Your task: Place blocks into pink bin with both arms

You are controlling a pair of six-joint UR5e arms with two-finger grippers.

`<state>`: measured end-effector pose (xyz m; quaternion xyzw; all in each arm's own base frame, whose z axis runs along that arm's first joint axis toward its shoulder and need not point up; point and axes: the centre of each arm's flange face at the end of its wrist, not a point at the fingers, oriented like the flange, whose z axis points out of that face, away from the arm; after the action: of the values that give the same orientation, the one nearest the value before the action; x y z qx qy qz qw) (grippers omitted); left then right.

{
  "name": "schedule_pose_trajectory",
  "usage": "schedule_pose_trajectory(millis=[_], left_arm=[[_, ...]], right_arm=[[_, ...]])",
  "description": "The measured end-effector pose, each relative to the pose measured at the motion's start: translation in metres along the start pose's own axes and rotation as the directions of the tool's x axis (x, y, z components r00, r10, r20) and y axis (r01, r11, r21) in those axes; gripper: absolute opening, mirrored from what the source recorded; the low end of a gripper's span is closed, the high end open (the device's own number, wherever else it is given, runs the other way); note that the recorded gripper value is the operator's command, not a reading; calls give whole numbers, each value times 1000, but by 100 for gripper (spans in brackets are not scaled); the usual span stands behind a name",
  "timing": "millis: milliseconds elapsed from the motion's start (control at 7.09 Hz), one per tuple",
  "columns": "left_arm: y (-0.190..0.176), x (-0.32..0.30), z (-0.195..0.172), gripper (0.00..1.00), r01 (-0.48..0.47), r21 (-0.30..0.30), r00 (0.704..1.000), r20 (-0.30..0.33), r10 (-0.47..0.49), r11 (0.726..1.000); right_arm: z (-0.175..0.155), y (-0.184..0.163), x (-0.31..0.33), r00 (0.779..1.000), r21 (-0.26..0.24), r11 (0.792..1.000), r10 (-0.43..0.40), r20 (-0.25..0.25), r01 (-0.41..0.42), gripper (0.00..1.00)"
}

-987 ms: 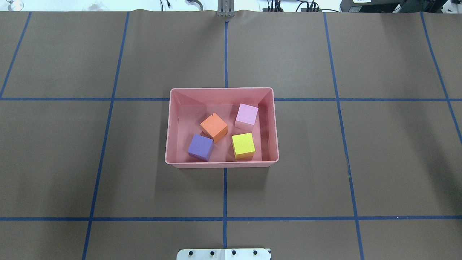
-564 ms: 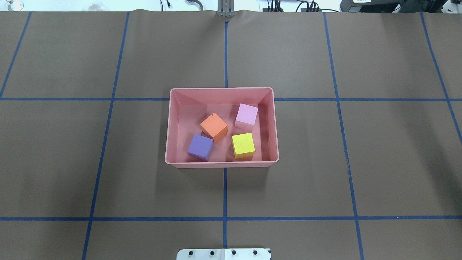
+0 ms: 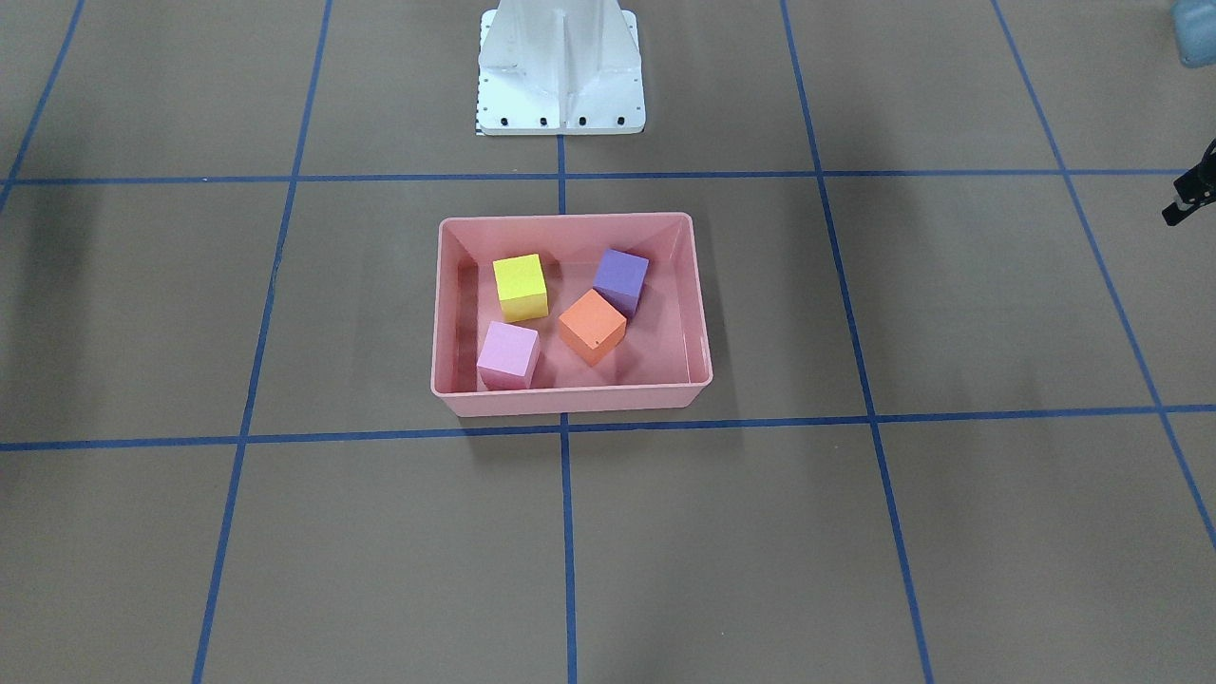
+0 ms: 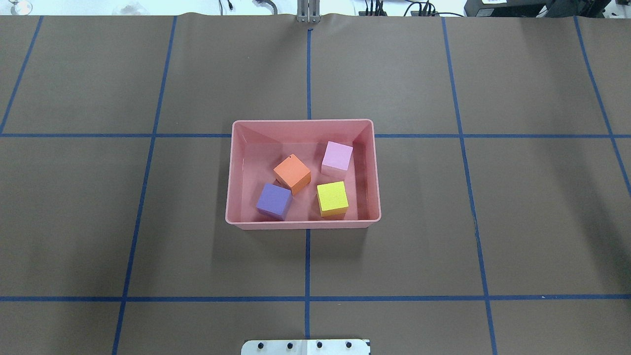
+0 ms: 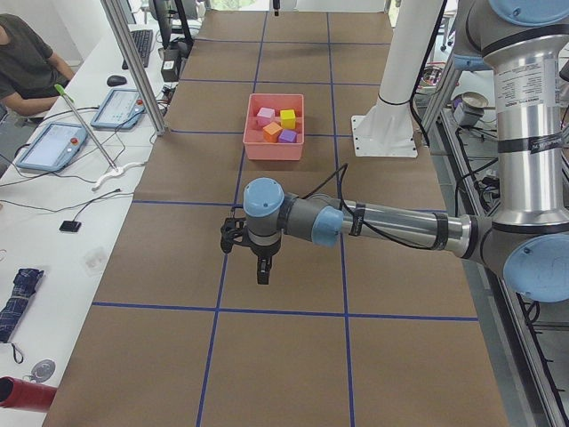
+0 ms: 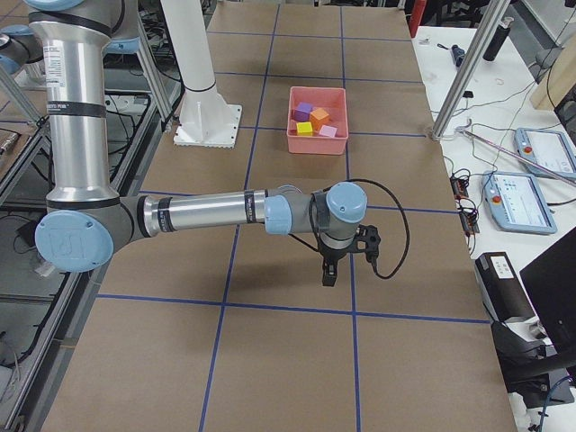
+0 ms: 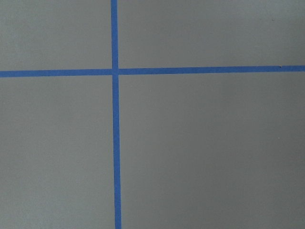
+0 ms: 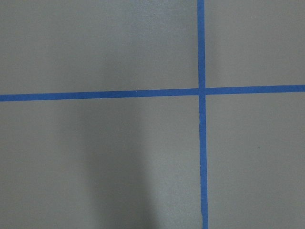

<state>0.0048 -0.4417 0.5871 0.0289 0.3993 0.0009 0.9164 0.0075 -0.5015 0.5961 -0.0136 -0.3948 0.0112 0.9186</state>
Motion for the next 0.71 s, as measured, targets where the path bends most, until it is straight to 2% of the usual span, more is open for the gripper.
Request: schedule_pose_trajectory(millis=[423,705], left_arm=[[-13,5,-2,100,-5,10,1000,-5,5,1000],[-16,6,-2,100,-19,16,1000,-1,19,1000]], right_arm=[[-5,-1,-11,997,-3,1000,-8,81,9,100],[-8,1,-12,998,8,1000,-10,62,9,100]])
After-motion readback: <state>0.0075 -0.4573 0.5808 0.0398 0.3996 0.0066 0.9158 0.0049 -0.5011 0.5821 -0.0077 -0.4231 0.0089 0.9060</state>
